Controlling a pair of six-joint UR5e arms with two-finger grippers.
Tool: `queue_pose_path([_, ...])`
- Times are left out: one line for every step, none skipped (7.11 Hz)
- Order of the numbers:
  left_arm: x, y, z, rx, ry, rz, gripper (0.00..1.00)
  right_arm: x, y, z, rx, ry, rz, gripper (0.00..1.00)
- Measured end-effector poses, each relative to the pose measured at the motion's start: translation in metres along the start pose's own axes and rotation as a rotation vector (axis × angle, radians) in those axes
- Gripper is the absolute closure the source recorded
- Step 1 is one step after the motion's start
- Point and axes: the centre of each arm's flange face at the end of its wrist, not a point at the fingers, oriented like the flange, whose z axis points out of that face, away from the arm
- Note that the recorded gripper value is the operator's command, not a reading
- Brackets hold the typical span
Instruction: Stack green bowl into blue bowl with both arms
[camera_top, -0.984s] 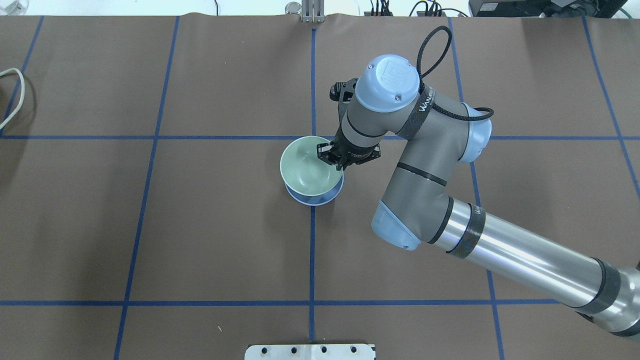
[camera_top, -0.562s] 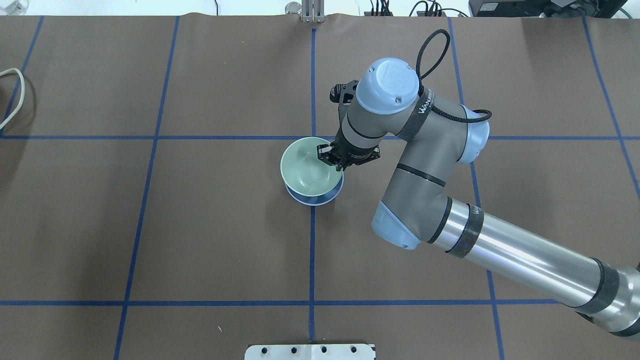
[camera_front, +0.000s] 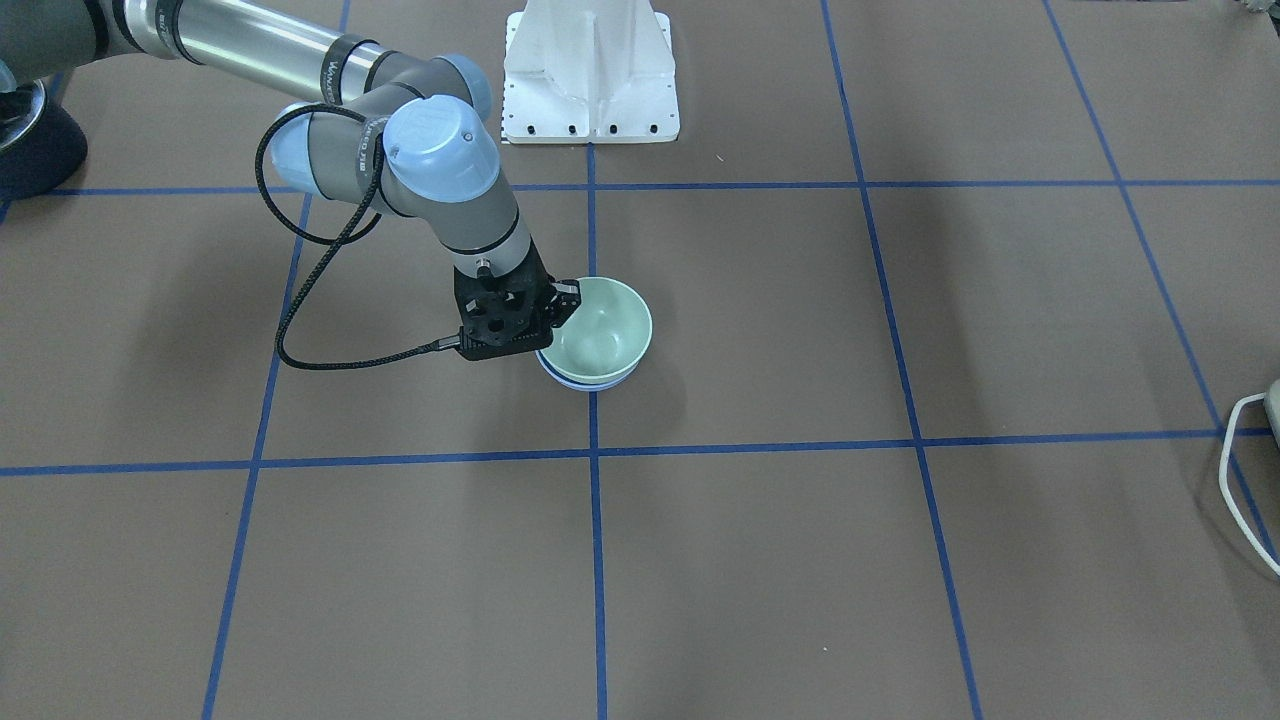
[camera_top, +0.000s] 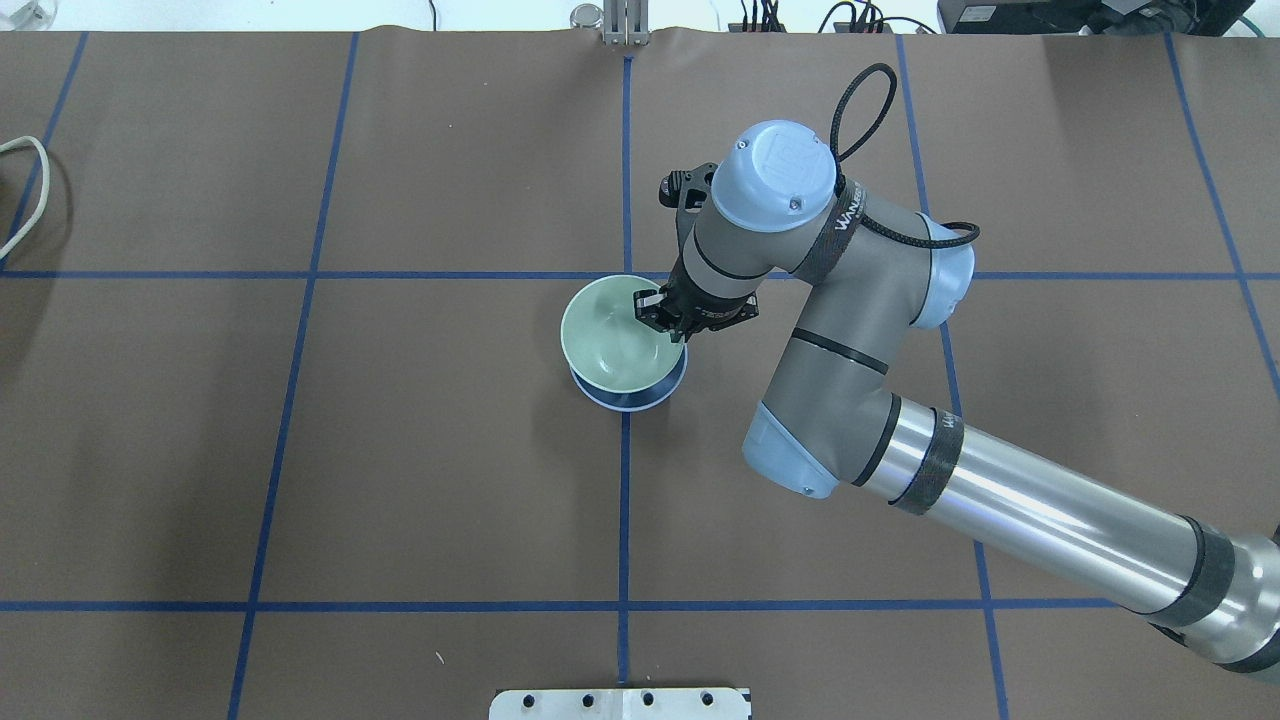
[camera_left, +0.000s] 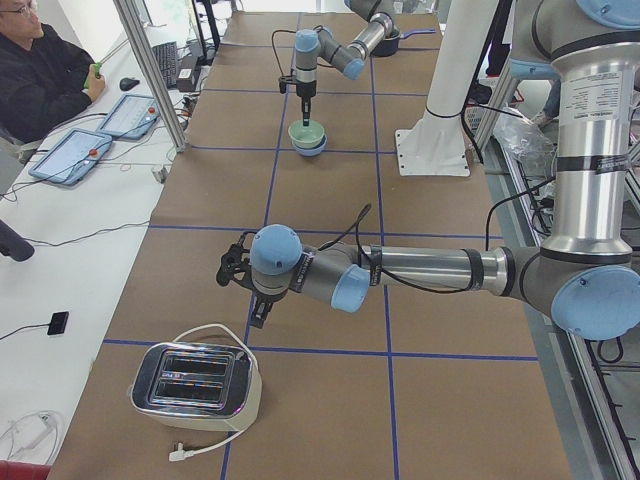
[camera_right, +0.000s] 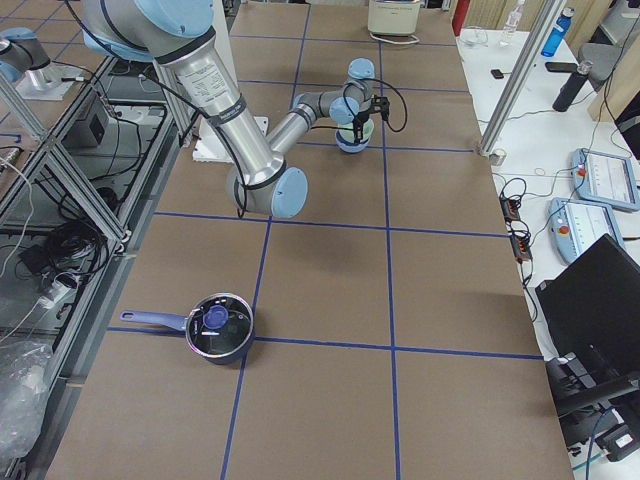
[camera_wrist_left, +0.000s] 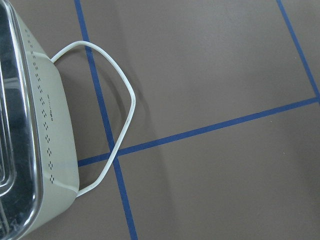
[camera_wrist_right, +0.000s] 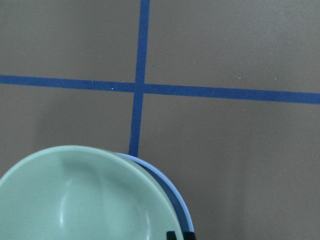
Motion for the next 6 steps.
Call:
queue_pose_path([-0.0002,0.0,0.0001,0.0,0.0,-0.001,0.02,-0.0007,0.0009,0.0007,-0.001,-0.001,-0.002,1.0])
queue_pose_path([-0.0002,-0.0001,0.0004,-0.001,0.0,-0.002,0.02,-0.001,0.0016,0.0013,-0.001,-0.004,-0.007,1.0])
queue_pose_path([-0.0004,-0.0006,0.0009,-0.002,0.0,-0.002,0.02,0.0,0.0017,0.0024,0.002,-0.011,-0.015,0.77])
queue_pose_path([-0.0009,-0.0011,0.0013,-0.002,0.0,-0.003,0.02,0.0017,0.0018,0.0046,0.005,-0.024,-0.024,0.19])
queue_pose_path([-0.0012,-0.0013,0.0018,-0.003,0.0,-0.004,0.02,0.0026,0.0016,0.006,0.007,-0.033,-0.03,0.0])
queue_pose_path([-0.0012,-0.0015,0.0017,-0.003,-0.001,-0.004,0.02,0.0028,0.0015,0.0065,0.007,-0.038,-0.032,0.0])
